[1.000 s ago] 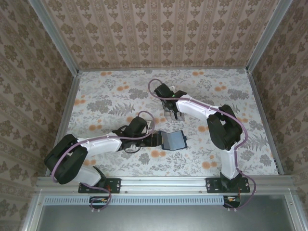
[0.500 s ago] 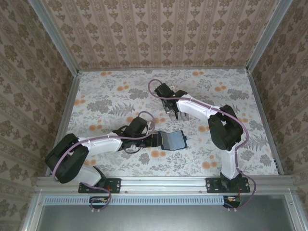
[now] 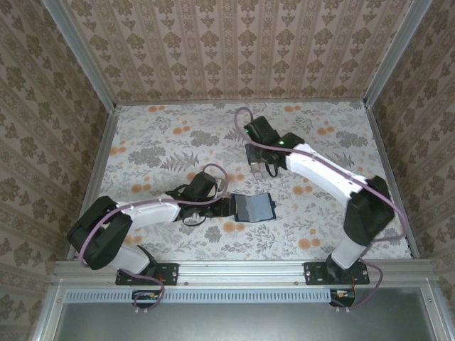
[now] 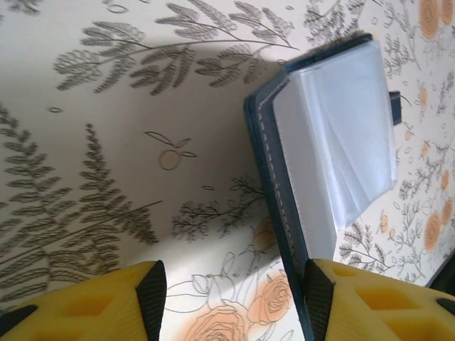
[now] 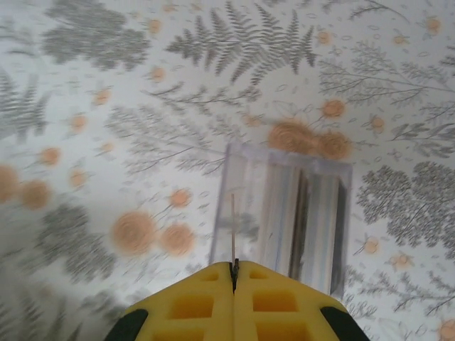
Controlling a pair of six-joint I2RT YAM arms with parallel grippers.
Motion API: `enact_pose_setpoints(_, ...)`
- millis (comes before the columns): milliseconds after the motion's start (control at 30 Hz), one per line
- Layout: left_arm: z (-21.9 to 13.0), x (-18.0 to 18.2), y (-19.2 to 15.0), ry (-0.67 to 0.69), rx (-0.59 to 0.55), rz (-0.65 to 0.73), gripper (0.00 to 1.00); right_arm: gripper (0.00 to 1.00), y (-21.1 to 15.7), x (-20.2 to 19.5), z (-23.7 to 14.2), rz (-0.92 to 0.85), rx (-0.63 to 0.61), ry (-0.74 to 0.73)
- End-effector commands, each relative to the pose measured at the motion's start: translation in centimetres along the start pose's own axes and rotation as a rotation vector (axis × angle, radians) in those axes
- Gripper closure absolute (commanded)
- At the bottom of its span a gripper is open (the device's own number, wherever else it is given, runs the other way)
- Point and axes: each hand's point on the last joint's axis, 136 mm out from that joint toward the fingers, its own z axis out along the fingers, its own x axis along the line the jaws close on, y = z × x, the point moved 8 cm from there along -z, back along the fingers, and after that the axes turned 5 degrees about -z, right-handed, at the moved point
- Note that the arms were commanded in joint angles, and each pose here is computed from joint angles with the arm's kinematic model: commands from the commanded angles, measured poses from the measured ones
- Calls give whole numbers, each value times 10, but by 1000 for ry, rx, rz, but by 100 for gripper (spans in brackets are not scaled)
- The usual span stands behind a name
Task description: Put the credit cards into the card holder
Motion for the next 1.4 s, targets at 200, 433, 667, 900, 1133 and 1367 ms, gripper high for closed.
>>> enact_pose_setpoints(200,-3,9,0,12,21,11,53,100,-72,7,-33,85,15,489)
enact_pose_setpoints(433,0,12,5,49,52,16,55,100,-128,1,-8,226,97,587)
enact_pose_setpoints(667,-1,17,7,60,49,6,52,100,-157,-3,26,331,177,721)
enact_pose_setpoints(900,5,22,6,44,50,-19,69,100,-166,-1,50,378,214,775)
enact_pose_setpoints(1133,10,23,5,36,57,-29,83,100,-177,-4,62,418,239,764)
enact_pose_setpoints(1367,14,28,3,59,77,-28,89,100,-183,-8,69,479,223,769)
